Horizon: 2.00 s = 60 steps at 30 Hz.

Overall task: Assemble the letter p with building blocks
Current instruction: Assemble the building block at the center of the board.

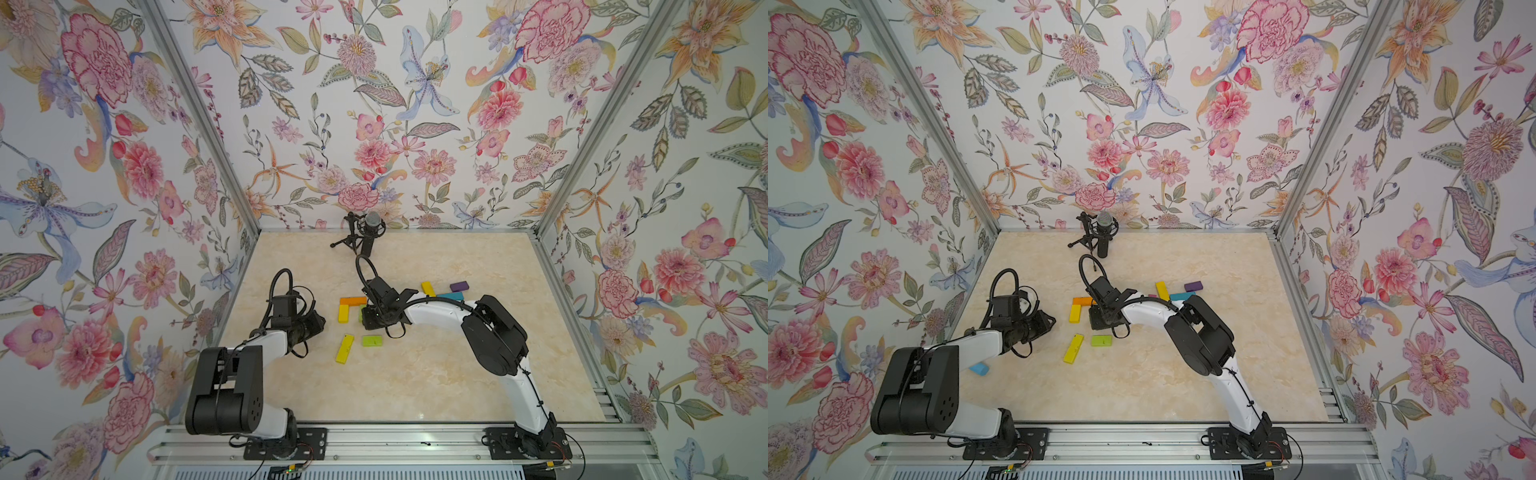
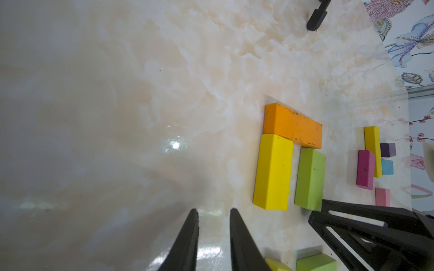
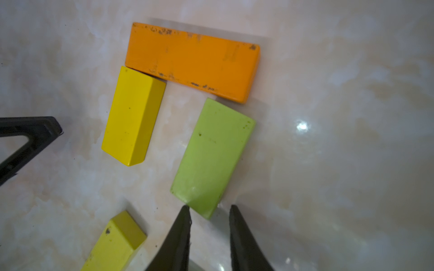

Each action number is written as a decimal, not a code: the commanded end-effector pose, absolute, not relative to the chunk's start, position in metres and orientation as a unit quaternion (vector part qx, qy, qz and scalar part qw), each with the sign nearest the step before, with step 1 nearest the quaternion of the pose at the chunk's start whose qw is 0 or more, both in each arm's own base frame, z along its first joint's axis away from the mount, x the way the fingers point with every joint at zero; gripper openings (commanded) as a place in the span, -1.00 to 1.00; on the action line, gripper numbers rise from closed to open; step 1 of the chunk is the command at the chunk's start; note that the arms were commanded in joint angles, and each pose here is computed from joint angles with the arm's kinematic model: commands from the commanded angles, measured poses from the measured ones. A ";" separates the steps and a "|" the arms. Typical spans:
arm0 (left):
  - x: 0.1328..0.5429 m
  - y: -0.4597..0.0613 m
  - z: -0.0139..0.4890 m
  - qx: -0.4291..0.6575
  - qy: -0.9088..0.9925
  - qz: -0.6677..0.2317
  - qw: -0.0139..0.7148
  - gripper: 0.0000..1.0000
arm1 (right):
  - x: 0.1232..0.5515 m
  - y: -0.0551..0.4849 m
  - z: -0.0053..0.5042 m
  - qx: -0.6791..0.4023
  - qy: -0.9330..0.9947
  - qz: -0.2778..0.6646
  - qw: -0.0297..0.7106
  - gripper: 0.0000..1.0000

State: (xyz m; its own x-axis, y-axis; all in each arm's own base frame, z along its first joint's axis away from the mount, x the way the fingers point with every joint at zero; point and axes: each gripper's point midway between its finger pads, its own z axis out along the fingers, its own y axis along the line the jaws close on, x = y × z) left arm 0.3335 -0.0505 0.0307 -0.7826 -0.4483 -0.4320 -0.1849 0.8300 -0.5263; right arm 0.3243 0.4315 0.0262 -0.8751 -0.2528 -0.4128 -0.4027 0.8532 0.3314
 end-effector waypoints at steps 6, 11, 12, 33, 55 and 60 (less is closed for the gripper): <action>0.342 -0.045 0.035 -0.171 0.915 -0.226 0.288 -0.47 | 0.317 0.407 0.005 -0.177 0.957 0.171 0.155 -0.39; 0.343 -0.045 0.035 -0.171 0.915 -0.227 0.288 -0.47 | 0.314 0.410 0.018 -0.193 0.950 0.179 0.166 -0.38; 0.343 -0.045 0.035 -0.171 0.914 -0.228 0.287 -0.47 | 0.314 0.410 0.022 -0.195 0.949 0.182 0.171 -0.38; 0.366 -0.054 0.025 -0.173 0.912 -0.254 0.273 -0.62 | 0.376 0.390 0.040 -0.152 0.943 0.199 0.220 -0.44; 0.380 -0.067 0.026 -0.161 0.914 -0.258 0.270 -0.62 | 0.372 0.422 0.018 -0.169 0.941 0.217 0.198 -0.43; 0.381 -0.067 0.027 -0.160 0.914 -0.256 0.271 -0.62 | 0.372 0.423 0.018 -0.168 0.941 0.217 0.198 -0.42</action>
